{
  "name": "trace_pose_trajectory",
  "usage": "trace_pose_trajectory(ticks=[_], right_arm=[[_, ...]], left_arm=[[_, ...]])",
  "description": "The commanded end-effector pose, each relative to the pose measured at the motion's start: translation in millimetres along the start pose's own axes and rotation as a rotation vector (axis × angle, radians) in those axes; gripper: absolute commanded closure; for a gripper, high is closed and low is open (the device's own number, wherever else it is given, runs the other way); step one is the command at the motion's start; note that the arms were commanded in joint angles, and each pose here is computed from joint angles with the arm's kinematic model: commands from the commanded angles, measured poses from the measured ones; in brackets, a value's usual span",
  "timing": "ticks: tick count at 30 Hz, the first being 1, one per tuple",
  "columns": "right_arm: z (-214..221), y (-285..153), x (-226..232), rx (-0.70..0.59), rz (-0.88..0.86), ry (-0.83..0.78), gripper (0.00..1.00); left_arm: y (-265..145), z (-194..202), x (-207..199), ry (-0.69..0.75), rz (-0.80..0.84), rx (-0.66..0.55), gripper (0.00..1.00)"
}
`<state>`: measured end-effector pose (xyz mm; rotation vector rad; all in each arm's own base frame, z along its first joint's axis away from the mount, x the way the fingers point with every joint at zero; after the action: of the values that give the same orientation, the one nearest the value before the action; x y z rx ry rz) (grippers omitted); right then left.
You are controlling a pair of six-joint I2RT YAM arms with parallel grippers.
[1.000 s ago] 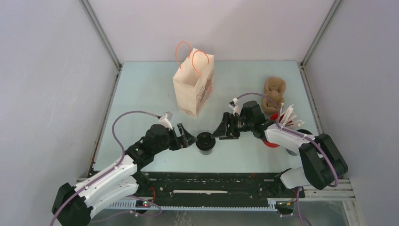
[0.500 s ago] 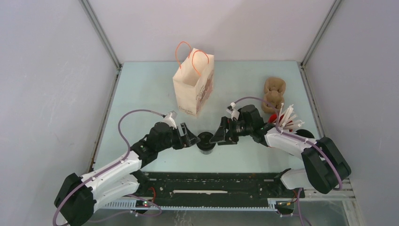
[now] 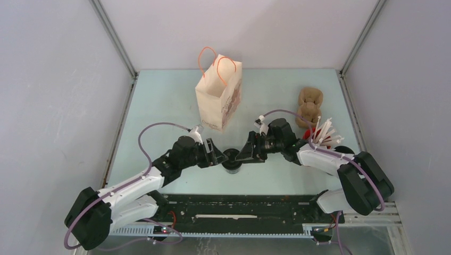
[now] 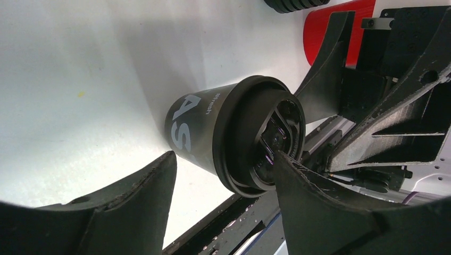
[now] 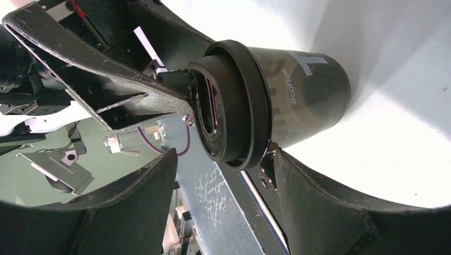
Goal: Pack the takeout coffee
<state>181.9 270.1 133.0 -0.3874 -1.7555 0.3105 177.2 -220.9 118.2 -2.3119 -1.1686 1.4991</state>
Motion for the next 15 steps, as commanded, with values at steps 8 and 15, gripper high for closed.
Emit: trace_pose_trajectory(ticks=[8,15], right_arm=[[-3.3,3.5,-5.7,-0.021,0.028,-0.009,0.27],[-4.3,5.1,-9.3,-0.024,0.037,-0.005,0.3]], left_arm=[[-3.4,-18.7,-31.7,0.023,0.097,-0.04,0.39],[0.5,-13.4,-32.0,0.024,0.093,-0.017,0.42]])
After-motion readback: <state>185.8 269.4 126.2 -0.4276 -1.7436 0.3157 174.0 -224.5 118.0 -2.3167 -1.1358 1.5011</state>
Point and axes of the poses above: each gripper's point midway between its finger pads, its own y axis out along the fingers, its own x axis along the line the jaws close on, z = x × y, the point moved 3 cm from there along -y, back along the fingers, and after that the axes turned 1 degree about y, right-handed, at the moved point
